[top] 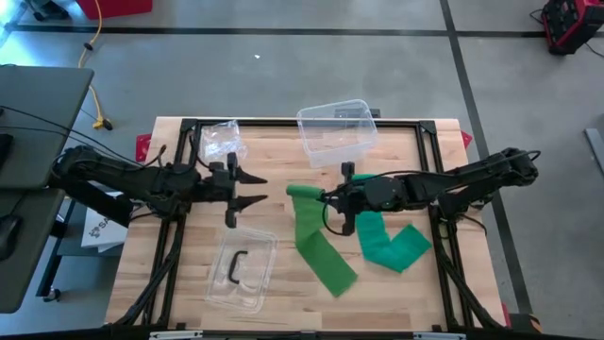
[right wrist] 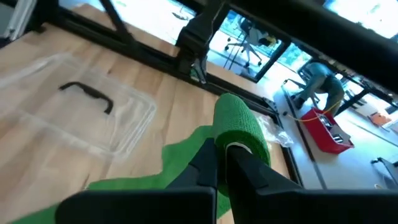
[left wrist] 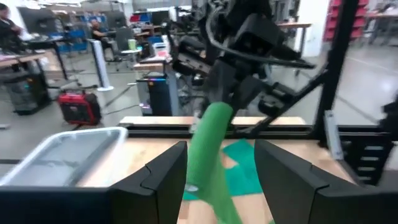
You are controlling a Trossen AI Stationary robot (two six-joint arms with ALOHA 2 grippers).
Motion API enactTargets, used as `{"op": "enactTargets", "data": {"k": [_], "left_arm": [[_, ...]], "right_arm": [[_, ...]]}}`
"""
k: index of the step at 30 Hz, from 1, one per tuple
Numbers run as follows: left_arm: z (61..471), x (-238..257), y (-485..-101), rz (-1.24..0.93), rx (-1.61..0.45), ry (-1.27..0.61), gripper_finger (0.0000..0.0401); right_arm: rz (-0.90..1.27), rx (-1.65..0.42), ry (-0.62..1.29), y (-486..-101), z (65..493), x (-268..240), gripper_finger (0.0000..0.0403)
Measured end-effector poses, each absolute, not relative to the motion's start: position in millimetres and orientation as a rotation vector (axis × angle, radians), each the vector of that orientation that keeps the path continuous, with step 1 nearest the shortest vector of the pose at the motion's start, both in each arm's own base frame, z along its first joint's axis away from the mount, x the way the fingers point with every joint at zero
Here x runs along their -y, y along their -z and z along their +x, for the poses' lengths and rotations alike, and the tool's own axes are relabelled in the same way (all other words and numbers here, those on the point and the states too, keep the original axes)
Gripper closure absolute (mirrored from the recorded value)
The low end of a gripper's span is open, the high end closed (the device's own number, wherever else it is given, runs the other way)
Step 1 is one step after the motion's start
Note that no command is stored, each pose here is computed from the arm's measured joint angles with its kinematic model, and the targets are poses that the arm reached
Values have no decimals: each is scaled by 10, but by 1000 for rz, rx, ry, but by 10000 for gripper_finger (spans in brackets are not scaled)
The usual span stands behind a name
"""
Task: Roll bandage
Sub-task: Roll the green bandage
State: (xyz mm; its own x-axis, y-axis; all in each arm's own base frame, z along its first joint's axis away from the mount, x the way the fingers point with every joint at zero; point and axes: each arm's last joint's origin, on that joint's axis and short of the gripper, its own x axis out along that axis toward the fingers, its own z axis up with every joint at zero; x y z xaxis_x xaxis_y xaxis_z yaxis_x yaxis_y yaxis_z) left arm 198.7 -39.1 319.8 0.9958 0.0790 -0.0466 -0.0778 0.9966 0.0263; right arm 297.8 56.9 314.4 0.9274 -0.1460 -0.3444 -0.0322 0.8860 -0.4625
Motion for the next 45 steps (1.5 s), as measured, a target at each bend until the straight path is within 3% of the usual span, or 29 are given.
{"op": "enactTargets", "data": {"k": [6, 13, 22, 28, 39, 45], "left_arm": [[2116, 476, -3125, -68, -53, -61, 222], [2390, 526, -3183, -156, 181, -134, 222], [2511, 407, -3045, -162, 95, -80, 192], [2552, 252, -3022, -164, 85, -88, 164], [2811, 53, -2737, -298, -25, 102, 127], [2931, 81, -2673, -326, 21, 293, 123]], "right_arm": [[-611, -354, 79, -3199, 2974, -551, 402], [-897, -339, -27, -3205, 2976, -579, 402], [-1123, -320, -33, -3293, 2853, -740, 402], [-1359, -365, -143, -3244, 2773, -829, 399], [-1474, -339, -194, -3233, 2756, -923, 398], [-1480, -340, -188, -3235, 2750, -939, 397]]}}
